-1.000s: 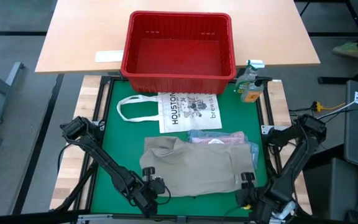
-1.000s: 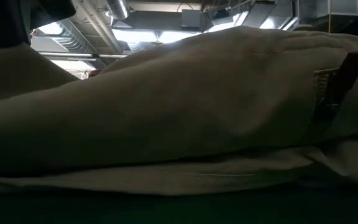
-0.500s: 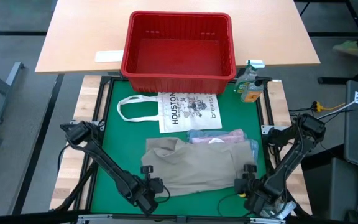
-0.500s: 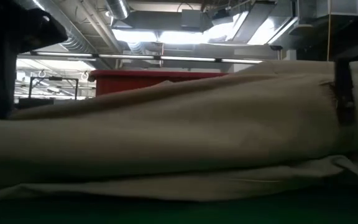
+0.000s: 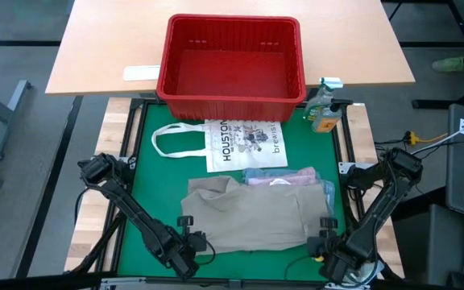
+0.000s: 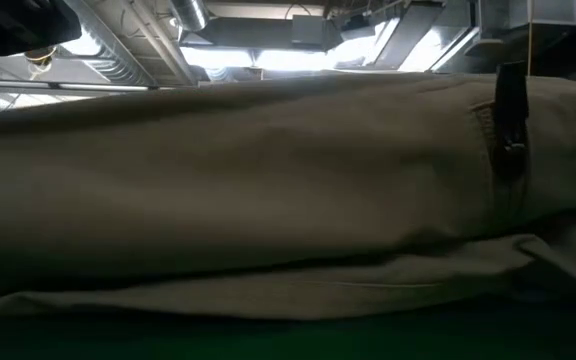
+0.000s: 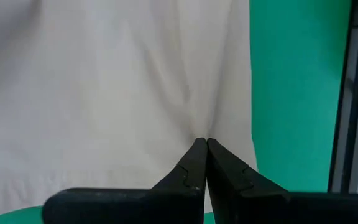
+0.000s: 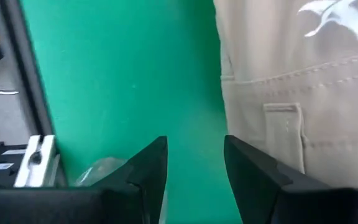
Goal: Fold Laundry from Bin
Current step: Fold the light brown shorts from the red laundry basket
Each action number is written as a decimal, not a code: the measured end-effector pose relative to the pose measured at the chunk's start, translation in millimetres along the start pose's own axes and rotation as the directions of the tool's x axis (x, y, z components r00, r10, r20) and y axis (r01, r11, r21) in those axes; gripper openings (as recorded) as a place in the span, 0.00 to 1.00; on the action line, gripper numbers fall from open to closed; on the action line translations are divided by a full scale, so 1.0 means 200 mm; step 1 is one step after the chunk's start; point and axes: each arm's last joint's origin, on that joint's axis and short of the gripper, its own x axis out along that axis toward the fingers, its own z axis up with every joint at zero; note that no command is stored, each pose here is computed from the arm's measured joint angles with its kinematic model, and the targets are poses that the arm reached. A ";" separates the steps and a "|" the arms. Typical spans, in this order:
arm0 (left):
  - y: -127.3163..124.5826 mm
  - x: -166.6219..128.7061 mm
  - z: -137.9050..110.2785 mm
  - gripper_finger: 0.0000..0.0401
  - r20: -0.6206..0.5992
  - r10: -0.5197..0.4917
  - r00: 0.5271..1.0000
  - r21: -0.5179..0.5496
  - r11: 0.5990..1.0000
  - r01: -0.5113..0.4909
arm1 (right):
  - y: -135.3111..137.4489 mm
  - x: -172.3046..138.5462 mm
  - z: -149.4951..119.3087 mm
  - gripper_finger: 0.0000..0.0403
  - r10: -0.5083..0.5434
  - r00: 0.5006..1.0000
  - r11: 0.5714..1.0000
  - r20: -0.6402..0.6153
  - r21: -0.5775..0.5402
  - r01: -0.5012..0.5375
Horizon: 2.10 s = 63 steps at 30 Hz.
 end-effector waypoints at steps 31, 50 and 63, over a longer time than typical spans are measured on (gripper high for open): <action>0.49 -0.30 0.29 0.32 0.191 0.167 0.967 -0.207 0.970 -0.127 | -0.14 -0.45 0.28 0.40 -0.290 0.916 0.920 0.277 -0.183 0.347; 0.96 0.11 0.38 0.32 0.156 -0.020 0.988 -0.158 0.986 0.045 | -0.53 -0.14 0.51 0.40 -0.389 0.915 0.899 0.110 -0.172 0.403; 1.02 0.33 0.16 0.32 0.183 0.142 0.973 -0.227 0.969 -0.098 | -0.67 0.04 0.49 0.40 -0.368 0.930 0.919 0.016 -0.143 0.366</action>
